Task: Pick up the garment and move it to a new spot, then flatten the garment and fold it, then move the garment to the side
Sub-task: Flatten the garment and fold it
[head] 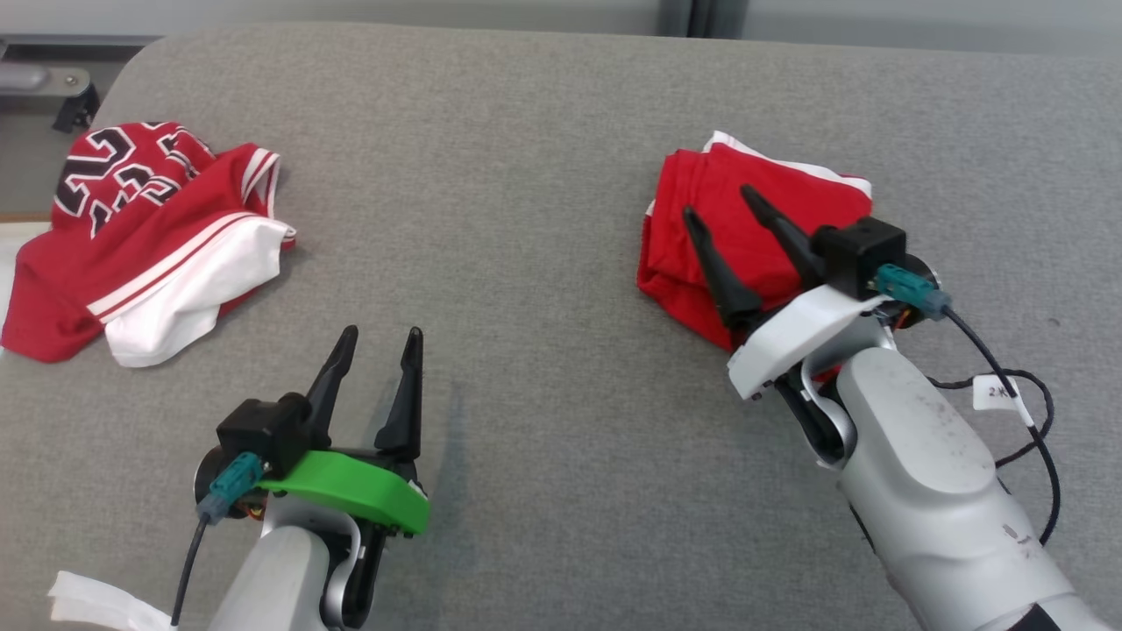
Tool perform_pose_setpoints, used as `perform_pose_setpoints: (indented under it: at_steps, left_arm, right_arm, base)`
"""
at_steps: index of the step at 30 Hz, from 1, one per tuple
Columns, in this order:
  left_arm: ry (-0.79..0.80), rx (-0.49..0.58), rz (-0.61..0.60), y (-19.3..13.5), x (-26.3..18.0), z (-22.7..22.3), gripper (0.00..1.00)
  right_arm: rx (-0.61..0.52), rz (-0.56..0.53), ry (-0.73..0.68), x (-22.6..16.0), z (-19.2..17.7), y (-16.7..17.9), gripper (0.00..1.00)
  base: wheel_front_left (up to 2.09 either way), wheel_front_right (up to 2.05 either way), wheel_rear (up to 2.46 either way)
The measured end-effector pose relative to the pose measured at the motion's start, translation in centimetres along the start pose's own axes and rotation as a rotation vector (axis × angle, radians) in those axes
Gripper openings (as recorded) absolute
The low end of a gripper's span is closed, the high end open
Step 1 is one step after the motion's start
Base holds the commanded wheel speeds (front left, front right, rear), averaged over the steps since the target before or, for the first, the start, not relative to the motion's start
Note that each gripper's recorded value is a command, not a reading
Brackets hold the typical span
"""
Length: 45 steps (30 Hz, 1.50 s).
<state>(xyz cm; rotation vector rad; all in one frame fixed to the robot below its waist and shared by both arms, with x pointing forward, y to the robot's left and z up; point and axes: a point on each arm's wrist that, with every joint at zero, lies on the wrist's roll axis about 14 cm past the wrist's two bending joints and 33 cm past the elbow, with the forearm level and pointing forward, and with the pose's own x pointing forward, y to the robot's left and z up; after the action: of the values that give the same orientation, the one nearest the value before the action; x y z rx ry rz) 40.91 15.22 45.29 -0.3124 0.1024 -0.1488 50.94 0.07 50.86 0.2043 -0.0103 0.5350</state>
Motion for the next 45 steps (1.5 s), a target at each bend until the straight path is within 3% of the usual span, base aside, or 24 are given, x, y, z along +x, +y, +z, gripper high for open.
perform_pose_setpoints:
  at_steps: [10, 15, 24, 33, 39, 41, 42, 45]
  left_arm:
    - [-0.018, 0.071, -0.041, -1.1, 1.2, 0.6, 1.00]
    - [-0.010, 0.091, -0.044, -1.4, 0.3, 0.2, 1.00]
    - [0.014, 0.096, -0.020, -1.7, -2.8, -1.1, 1.00]
    - [0.029, 0.085, -0.020, -2.1, -3.1, -1.8, 1.00]
    - [0.001, 0.089, -0.034, -2.3, -1.3, -0.9, 1.00]
    - [-0.002, 0.090, -0.037, -2.2, -0.6, -0.8, 1.00]
    - [-0.004, 0.091, -0.040, -2.2, -0.2, -0.7, 1.00]
    - [-0.008, 0.086, -0.044, -2.1, 1.0, -0.6, 1.00]
  right_arm:
    - [-0.070, -0.300, -0.055, -6.9, 1.8, -8.9, 1.00]
    - [-0.080, -0.371, -0.019, -10.7, 0.7, -10.0, 1.00]
    - [0.010, -0.470, 0.073, -17.1, -3.0, -10.1, 1.00]
    - [0.005, -0.464, 0.075, -16.7, -3.1, -10.1, 1.00]
    - [-0.051, -0.420, 0.019, -12.7, -0.8, -10.8, 0.99]
    - [-0.075, -0.397, -0.005, -10.7, 0.2, -11.0, 0.05]
    - [-0.085, -0.386, -0.014, -9.6, 0.6, -11.1, 0.00]
    - [-0.126, -0.360, -0.021, -6.8, 1.2, -11.5, 0.00]
  base:
    - [0.00, 0.00, 0.00]
    - [0.00, 0.00, 0.00]
    - [0.00, 0.00, 0.00]
    - [0.00, 0.00, 0.00]
    - [0.00, 0.00, 0.00]
    - [0.00, 0.00, 0.00]
    - [0.00, 0.00, 0.00]
    - [0.00, 0.00, 0.00]
